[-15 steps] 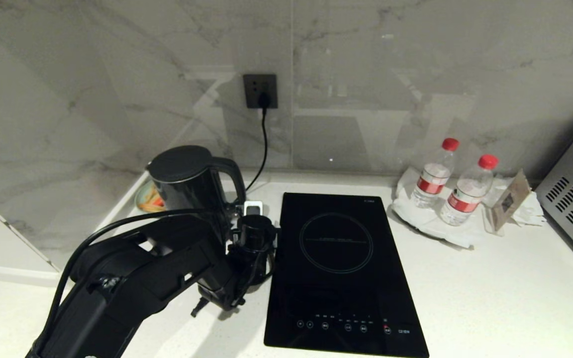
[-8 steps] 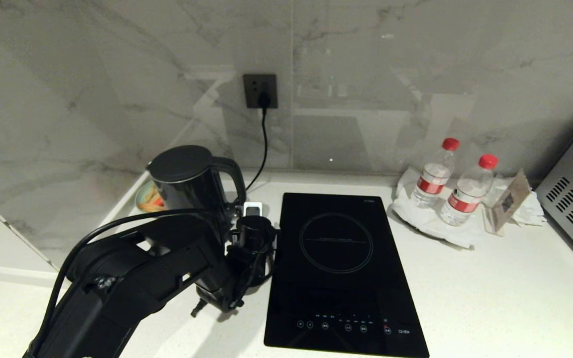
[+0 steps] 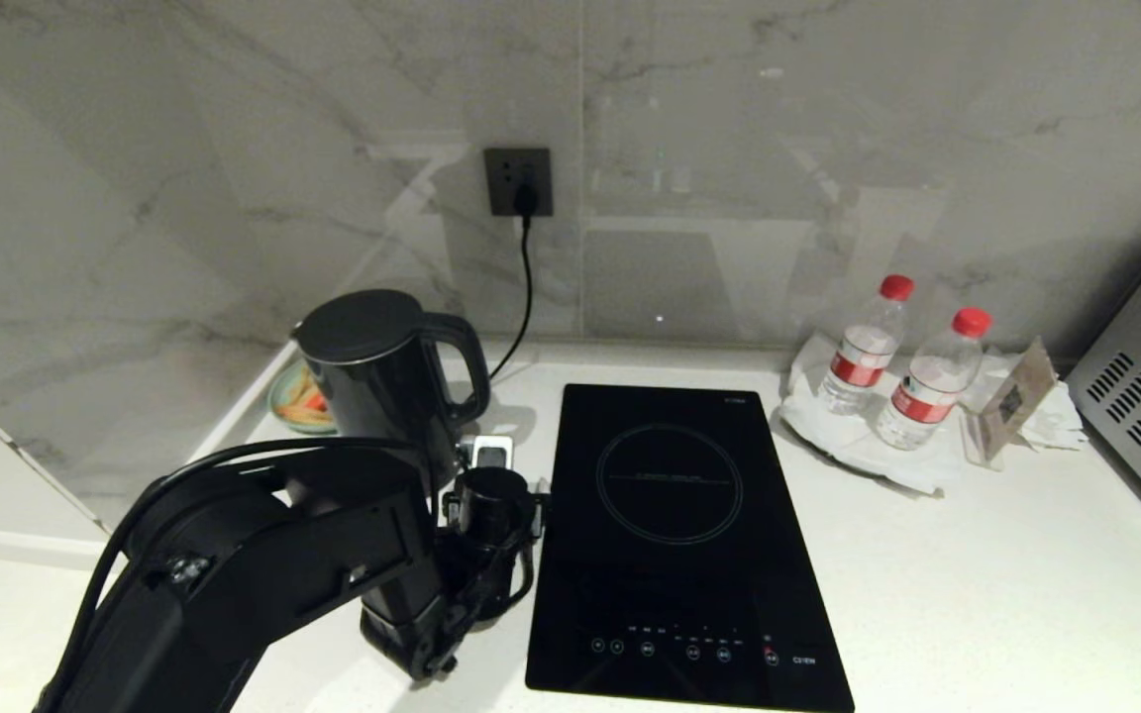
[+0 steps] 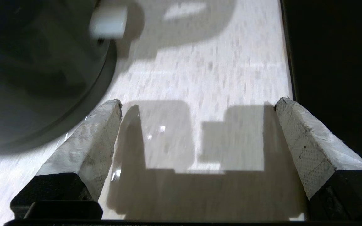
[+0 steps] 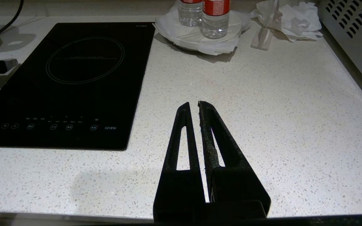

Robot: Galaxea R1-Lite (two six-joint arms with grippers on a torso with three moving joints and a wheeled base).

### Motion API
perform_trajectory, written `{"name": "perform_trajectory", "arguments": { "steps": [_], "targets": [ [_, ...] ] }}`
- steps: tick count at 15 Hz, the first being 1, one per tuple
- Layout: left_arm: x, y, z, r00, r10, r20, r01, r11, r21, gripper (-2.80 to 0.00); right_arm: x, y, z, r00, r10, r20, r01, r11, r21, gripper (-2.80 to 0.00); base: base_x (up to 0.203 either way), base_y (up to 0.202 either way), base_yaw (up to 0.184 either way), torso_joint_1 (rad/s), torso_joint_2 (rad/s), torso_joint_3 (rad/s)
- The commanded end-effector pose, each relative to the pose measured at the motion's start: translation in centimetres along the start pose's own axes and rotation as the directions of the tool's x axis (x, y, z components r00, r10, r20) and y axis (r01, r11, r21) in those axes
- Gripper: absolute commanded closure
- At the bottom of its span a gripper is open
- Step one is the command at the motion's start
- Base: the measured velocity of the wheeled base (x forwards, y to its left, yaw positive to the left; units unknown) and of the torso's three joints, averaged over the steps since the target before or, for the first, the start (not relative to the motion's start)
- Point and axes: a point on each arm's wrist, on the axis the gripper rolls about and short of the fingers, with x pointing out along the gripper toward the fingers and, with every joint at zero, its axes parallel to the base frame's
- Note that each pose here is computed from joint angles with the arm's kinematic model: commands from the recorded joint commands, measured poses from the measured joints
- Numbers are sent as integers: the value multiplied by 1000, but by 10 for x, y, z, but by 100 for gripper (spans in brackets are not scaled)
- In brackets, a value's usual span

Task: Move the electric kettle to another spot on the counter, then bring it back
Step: Finish boiling water, then pick up the kettle

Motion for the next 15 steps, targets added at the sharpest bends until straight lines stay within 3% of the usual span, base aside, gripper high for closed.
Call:
{"name": "perform_trajectory", "arguments": {
  "steps": [1,5,8,15],
  "targets": [
    [-22,8,17,1000,-12,18,12,1000,-12,-280,0,0,0,1000,0,0,0,1000,-1,0,0,0,0,0,0,0],
    [-69,26,66,993,-82,84,89,992,-92,-280,0,0,0,1000,0,0,0,1000,-1,0,0,0,0,0,0,0],
    [-89,35,96,987,-107,118,121,986,-116,-280,0,0,0,1000,1,2,-1,1000,-1,0,0,0,0,0,0,0],
    [-61,22,134,982,-85,168,110,984,-144,-280,0,0,0,1000,1,1,-1,1000,-1,0,0,0,0,0,0,0]
  ]
}}
